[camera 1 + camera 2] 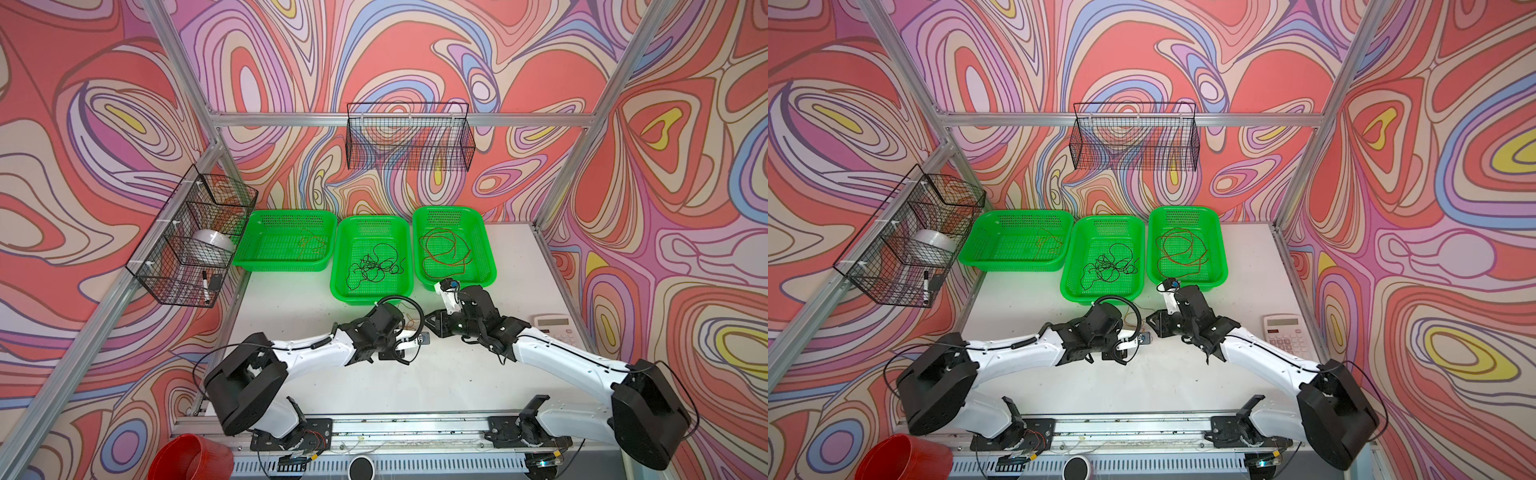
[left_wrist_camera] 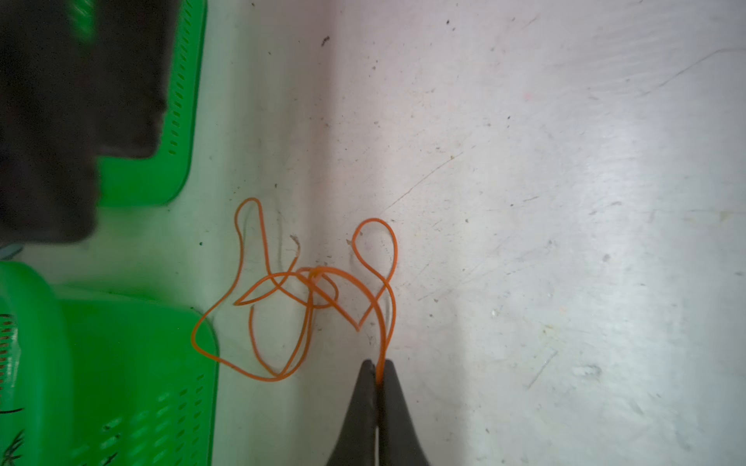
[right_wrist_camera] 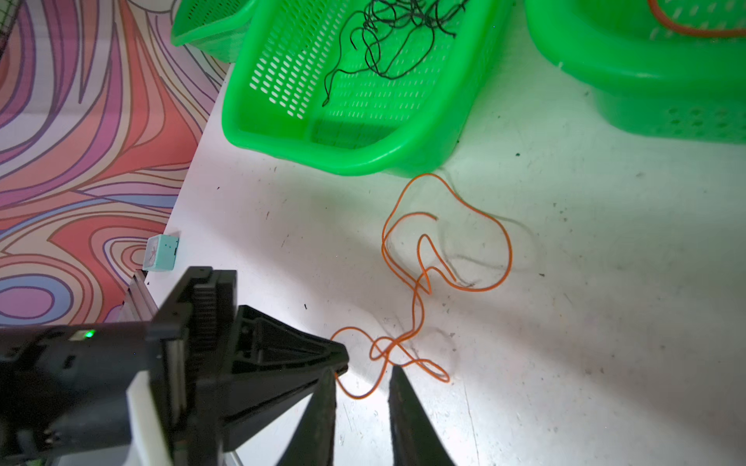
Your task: Untangle the cables
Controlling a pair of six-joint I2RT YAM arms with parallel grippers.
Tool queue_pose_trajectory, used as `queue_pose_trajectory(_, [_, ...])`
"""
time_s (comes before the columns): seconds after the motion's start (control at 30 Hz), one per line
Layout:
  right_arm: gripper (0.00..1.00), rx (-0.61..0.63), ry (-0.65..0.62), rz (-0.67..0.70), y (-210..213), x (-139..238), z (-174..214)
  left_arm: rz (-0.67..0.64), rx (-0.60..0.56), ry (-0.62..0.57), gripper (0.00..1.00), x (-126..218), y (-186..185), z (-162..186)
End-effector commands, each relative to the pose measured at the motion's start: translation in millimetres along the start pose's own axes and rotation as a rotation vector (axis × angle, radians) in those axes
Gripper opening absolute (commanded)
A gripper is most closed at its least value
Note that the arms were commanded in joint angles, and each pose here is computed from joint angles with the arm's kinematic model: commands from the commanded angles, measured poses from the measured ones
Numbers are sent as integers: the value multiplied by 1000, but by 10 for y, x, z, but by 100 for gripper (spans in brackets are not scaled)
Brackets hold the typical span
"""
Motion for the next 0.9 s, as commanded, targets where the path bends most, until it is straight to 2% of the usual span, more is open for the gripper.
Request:
queue_pose_trajectory(0.0, [42,190,-76,1,59,167,-115,25,-47,-49,0,379,7,-189])
queue_pose_trajectory(0.13, [58,397,-179,-28,184,348,-234,19,-54,-63,0,754,76,-335])
queue_pose_trajectory(0.33, [66,605,-264,-123,400,480,-315,-50,-65,-102,0,1116,237,-512])
queue_pose_trajectory(0.63, [69,646,-378,-263,583,435,-413,-132,-81,-211,0,1434,466,-878])
queue_pose_trajectory(0.73, [68,628,-415,-201,512,346,-538,-116,-79,-235,0,1467,469,-951])
queue_pose_trajectory(0.87, [58,515,-454,13,262,197,-856,-112,-90,-262,0,1509,493,-1034])
Point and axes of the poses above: each gripper's point midway between its finger pads, its own x axis back along the fingers, its own y axis along the line the jaws close on, z = x × y, the point moved 4 cm from there along x, back along the fingers, and after that the axes turned 8 degrees about x, right-handed, at the moved point
